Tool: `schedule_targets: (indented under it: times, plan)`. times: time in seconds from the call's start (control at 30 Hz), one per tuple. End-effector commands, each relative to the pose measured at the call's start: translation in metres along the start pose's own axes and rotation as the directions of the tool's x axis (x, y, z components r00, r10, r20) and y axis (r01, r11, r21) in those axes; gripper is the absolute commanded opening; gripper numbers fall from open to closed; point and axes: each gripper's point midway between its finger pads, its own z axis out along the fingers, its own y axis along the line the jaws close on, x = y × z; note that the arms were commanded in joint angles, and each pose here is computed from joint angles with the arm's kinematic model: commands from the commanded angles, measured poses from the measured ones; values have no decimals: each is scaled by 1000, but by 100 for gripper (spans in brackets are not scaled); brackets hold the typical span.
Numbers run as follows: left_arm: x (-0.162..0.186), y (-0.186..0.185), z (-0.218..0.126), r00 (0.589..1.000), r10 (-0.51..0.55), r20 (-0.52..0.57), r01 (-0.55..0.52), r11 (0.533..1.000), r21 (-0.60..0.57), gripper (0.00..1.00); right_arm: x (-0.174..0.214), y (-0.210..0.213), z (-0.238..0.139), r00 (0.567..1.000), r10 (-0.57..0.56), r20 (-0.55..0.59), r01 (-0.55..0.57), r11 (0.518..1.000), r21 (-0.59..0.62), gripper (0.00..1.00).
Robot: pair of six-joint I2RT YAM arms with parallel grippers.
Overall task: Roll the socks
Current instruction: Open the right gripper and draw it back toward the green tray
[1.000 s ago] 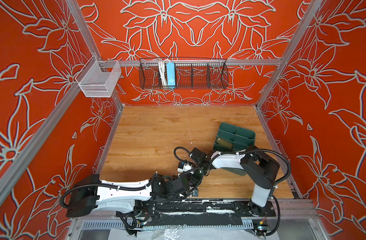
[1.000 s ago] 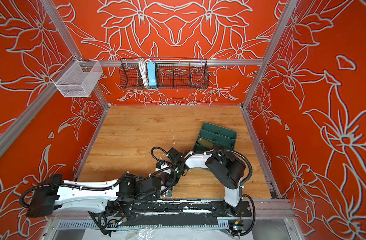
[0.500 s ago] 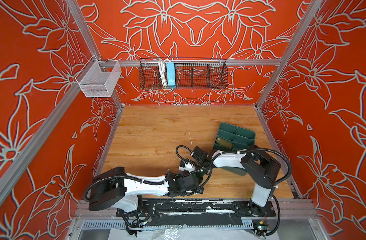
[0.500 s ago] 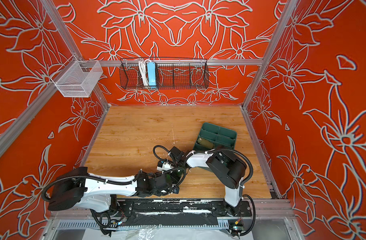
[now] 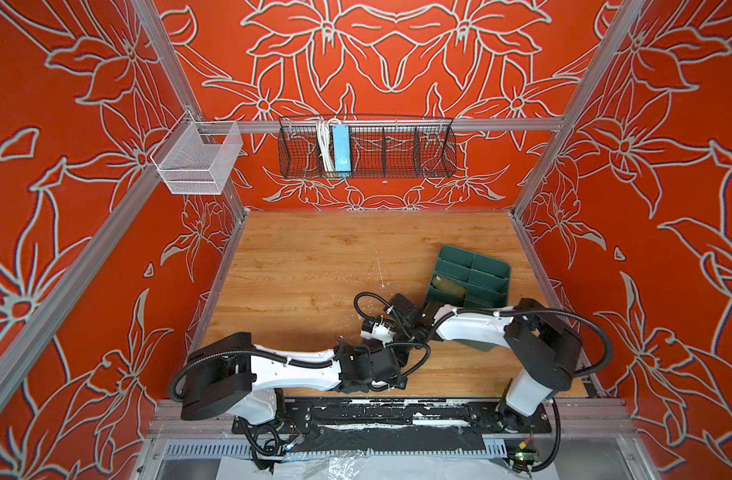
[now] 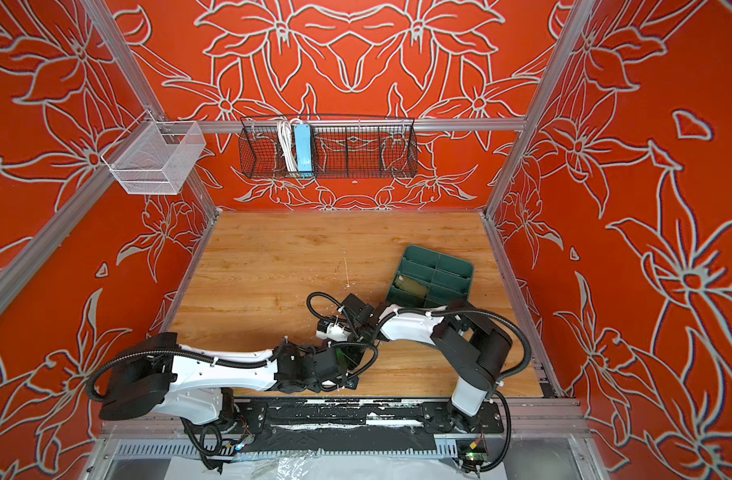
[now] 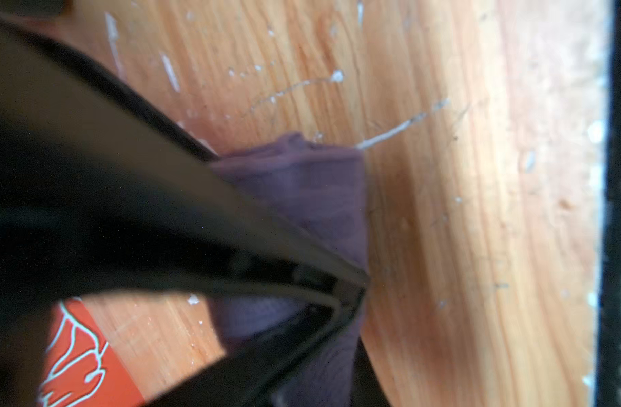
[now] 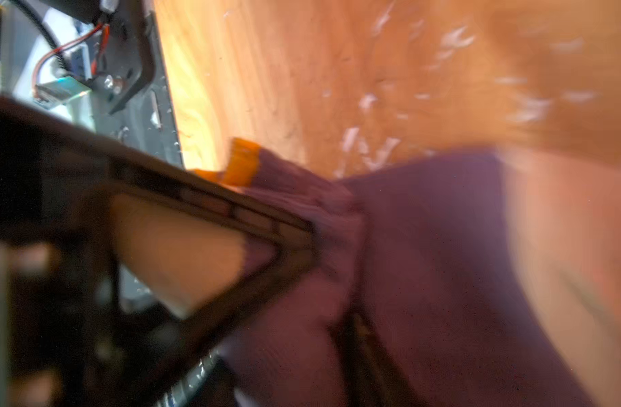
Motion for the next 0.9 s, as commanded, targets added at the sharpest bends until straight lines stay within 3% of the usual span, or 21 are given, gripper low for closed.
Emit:
schedule_targets:
  times: [0.0,0.27,0.37,0.4,0.47,0.53,0.6,0.63,0.67,0.73,0.87]
  plan:
    - [9,-20,-2,1000,-31,0,31,996,88,5,6,-49,-23,996,78,35,-84,952,294,57]
    - [5,-33,7,999,-35,-23,39,985,167,5,-2,-52,-82,987,58,149,-120,883,453,58]
    - [1,-38,11,999,-28,-42,36,977,211,5,-9,-54,-119,971,23,236,-150,830,537,59]
    - [0,-40,12,998,-29,-54,40,971,235,5,-11,-57,-136,962,9,273,-172,795,581,62]
    - [-4,-47,14,997,-23,-73,43,956,292,5,-13,-69,-182,923,-26,384,-270,666,695,64]
    - [-8,-56,14,994,-34,-108,73,923,378,4,-8,-79,-238,859,-72,507,-413,490,768,75]
    - [-11,-57,15,987,-57,-151,118,892,436,4,-4,-75,-278,799,-144,584,-494,397,774,81]
    - [-16,-54,16,983,-80,-165,148,878,456,4,-2,-70,-297,761,-186,622,-531,373,761,84]
    - [-16,-51,18,977,-108,-185,186,860,476,4,1,-65,-309,730,-218,648,-554,367,747,85]
    - [-21,-46,19,963,-167,-210,255,816,519,4,1,-50,-326,676,-294,676,-550,408,728,85]
    - [-36,-33,13,928,-289,-235,371,673,640,5,-11,4,-311,613,-492,619,-251,621,742,80]
